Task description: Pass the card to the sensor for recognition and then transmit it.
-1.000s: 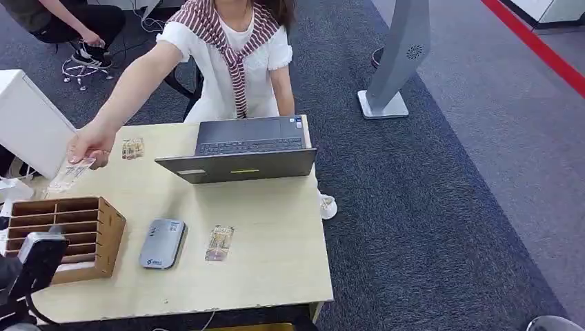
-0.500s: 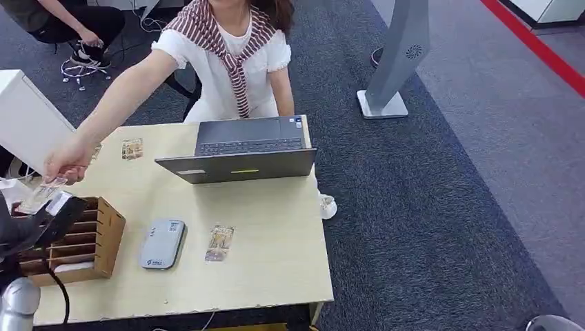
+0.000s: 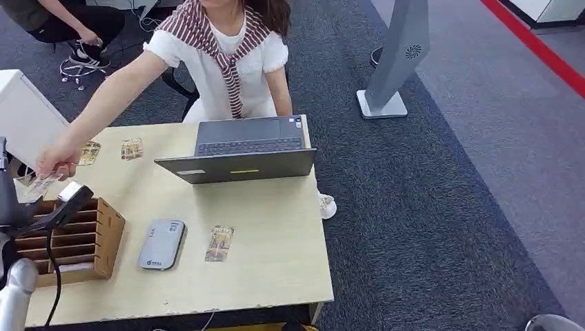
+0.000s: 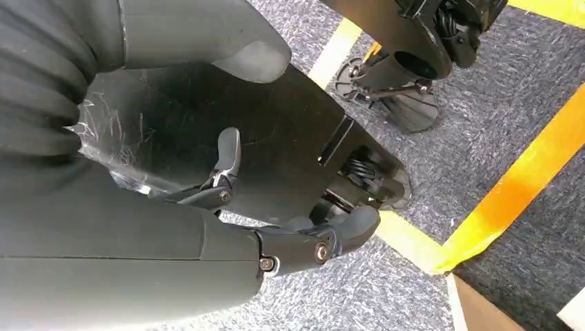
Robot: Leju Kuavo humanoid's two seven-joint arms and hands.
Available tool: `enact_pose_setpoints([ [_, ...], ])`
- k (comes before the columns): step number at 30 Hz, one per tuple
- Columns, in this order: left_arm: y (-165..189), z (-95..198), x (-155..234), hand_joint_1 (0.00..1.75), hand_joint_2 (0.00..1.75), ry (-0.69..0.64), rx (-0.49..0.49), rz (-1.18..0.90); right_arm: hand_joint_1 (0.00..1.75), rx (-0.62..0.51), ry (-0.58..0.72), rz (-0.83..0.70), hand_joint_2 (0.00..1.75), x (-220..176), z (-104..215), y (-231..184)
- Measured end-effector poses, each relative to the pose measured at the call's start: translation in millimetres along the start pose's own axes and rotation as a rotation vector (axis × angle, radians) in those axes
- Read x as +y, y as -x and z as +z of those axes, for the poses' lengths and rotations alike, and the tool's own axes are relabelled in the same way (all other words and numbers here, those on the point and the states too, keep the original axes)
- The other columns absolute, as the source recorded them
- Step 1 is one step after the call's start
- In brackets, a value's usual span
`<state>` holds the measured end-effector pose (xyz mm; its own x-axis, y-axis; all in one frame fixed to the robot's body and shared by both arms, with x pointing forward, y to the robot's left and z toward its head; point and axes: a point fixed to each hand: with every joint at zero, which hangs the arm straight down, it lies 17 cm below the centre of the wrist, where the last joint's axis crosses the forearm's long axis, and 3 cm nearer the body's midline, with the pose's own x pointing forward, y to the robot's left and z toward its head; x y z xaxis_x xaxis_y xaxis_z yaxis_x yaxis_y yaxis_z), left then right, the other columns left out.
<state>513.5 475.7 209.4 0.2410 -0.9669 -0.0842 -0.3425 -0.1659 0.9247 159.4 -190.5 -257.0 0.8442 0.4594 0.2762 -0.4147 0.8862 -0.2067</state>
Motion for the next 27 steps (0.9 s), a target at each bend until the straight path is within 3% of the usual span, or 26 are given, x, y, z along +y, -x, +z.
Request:
enact_pose_setpoints([
  [6,2,1,-7,0.00,1.75,0.021,0.004,-0.015,0.00,0.000,-0.001,0.002,1.75,0,0,0],
  [7,2,1,-9,1.75,1.75,0.024,0.005,-0.017,0.00,0.000,-0.001,0.002,1.75,0,0,0],
  [27,-3,5,-18,1.75,1.75,0.057,-0.013,0.010,0.00,0.004,-0.002,-0.019,1.75,0,0,1],
])
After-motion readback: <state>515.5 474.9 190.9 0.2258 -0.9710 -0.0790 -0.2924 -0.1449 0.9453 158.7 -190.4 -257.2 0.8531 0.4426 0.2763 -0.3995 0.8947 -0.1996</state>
